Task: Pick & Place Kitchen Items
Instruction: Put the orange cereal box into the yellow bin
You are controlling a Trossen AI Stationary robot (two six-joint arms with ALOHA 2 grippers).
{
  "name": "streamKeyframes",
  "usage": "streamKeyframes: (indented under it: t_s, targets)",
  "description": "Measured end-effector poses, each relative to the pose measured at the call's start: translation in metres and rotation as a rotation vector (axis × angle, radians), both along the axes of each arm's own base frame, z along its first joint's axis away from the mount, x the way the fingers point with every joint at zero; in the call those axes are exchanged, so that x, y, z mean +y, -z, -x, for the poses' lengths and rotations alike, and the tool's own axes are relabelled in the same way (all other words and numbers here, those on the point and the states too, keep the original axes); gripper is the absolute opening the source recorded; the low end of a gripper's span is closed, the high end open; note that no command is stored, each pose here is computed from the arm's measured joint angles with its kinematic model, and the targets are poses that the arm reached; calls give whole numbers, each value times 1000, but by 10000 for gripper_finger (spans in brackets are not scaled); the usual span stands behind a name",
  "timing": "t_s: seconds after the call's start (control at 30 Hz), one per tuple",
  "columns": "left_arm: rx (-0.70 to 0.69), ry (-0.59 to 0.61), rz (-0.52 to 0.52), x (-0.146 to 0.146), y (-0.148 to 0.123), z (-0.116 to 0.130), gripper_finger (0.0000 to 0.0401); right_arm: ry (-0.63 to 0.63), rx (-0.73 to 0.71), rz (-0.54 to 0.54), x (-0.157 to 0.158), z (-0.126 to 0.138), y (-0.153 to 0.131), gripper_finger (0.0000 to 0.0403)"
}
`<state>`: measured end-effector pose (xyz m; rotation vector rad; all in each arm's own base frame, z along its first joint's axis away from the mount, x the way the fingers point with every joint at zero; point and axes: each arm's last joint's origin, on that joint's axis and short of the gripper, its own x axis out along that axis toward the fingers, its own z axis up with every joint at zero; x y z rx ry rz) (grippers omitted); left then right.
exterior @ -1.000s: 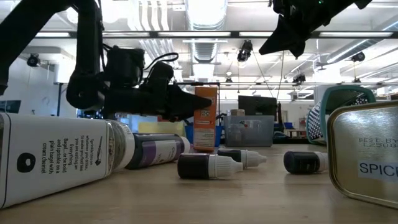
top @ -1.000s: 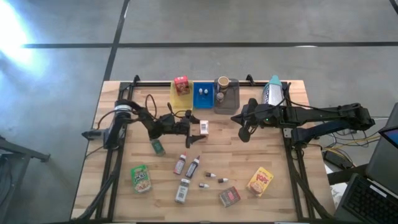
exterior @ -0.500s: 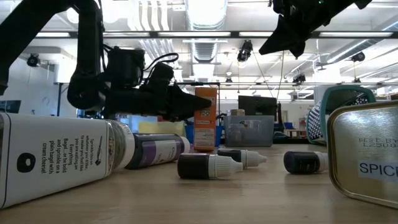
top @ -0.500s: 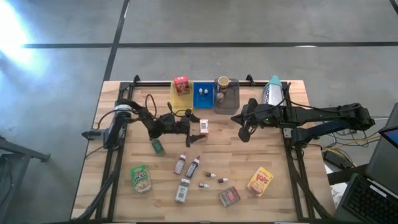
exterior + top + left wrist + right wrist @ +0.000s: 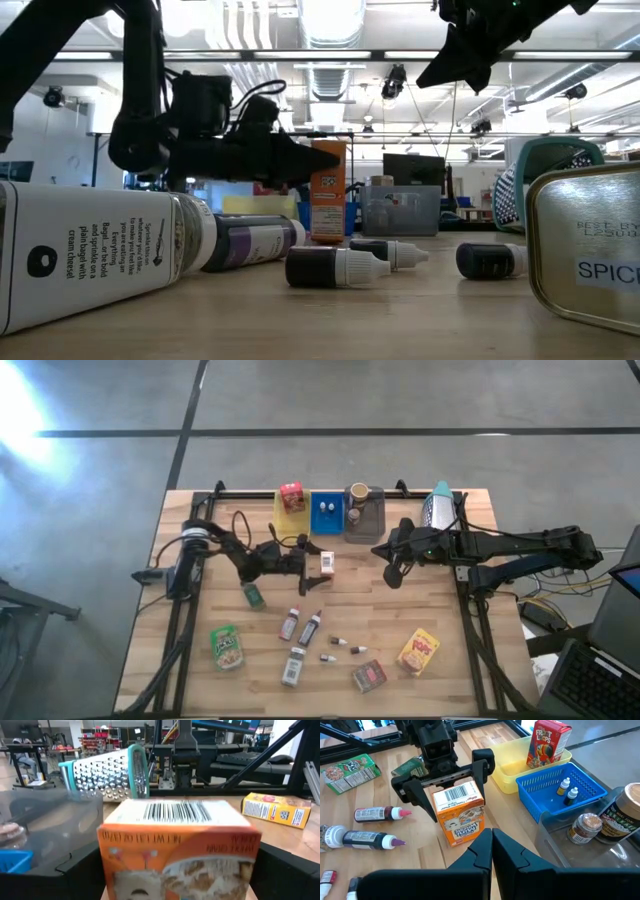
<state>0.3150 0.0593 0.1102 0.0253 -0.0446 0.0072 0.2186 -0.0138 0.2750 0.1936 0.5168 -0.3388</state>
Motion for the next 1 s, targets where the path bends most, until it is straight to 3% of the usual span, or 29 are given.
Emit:
streamKeyframes:
  t_s: [0.47, 0.67, 1.0]
  targets:
    - [-42, 27, -26, -2, -20, 2, 400, 0, 0, 0, 0, 0, 0, 8]
    - [-108, 52, -44, -4, -44, 5, 400, -1, 0, 0, 0, 0, 0, 8]
    - [62, 28, -31, -8, -100, 28, 400, 0, 0, 0, 0, 0, 0, 8]
